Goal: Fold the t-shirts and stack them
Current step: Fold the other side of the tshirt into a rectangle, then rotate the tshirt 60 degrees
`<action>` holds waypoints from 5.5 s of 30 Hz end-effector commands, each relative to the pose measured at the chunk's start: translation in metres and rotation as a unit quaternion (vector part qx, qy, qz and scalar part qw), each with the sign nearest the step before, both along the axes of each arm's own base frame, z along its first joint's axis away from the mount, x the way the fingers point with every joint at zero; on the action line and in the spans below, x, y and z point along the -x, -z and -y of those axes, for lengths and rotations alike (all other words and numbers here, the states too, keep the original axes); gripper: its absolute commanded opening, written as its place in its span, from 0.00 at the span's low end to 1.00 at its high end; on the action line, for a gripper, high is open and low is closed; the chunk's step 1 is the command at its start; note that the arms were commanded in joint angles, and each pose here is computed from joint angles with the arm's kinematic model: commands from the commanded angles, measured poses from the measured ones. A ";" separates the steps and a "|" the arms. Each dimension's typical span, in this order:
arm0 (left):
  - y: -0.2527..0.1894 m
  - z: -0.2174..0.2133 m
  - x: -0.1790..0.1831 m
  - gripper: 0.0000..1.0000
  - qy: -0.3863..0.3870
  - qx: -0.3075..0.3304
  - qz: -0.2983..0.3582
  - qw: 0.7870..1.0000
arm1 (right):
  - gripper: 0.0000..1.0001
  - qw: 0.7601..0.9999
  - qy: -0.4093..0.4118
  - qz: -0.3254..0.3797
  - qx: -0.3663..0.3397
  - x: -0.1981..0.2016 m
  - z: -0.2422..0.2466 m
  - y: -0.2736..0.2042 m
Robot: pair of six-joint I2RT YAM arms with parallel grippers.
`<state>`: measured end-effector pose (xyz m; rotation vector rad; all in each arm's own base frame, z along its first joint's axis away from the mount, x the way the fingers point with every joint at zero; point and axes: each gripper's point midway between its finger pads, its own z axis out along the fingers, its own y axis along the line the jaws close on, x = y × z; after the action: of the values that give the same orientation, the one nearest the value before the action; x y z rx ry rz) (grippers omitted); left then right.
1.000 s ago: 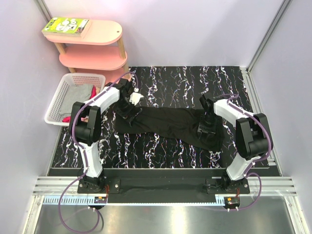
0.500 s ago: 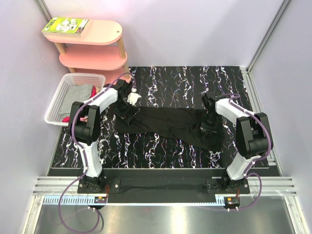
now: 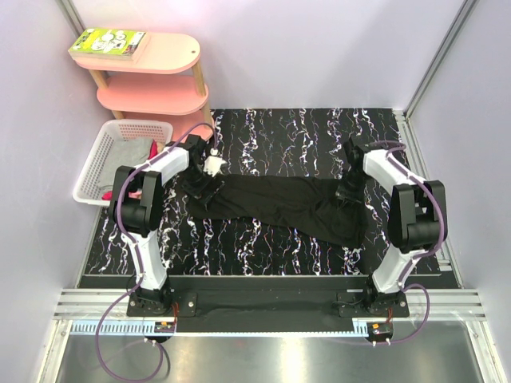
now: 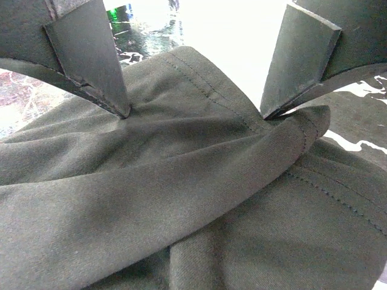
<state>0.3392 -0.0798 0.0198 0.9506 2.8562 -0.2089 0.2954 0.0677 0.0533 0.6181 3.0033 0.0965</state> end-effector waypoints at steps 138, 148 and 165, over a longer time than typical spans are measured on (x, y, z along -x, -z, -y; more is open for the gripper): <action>-0.041 -0.010 -0.015 0.95 0.016 -0.006 0.043 0.999 | 0.98 0.982 0.158 0.099 -0.015 -0.127 0.082 -0.048; -0.053 0.016 -0.030 0.95 0.027 0.011 0.060 0.998 | 0.90 0.973 0.126 0.115 -0.153 -0.046 0.011 -0.097; -0.025 0.086 -0.057 0.95 0.087 -0.008 0.045 0.995 | 0.88 0.981 0.122 -0.004 -0.148 -0.020 0.005 0.013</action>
<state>0.3875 -0.1755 0.0589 1.2068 2.6412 -0.2069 0.2848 0.0693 0.0383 1.0782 2.9716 0.5510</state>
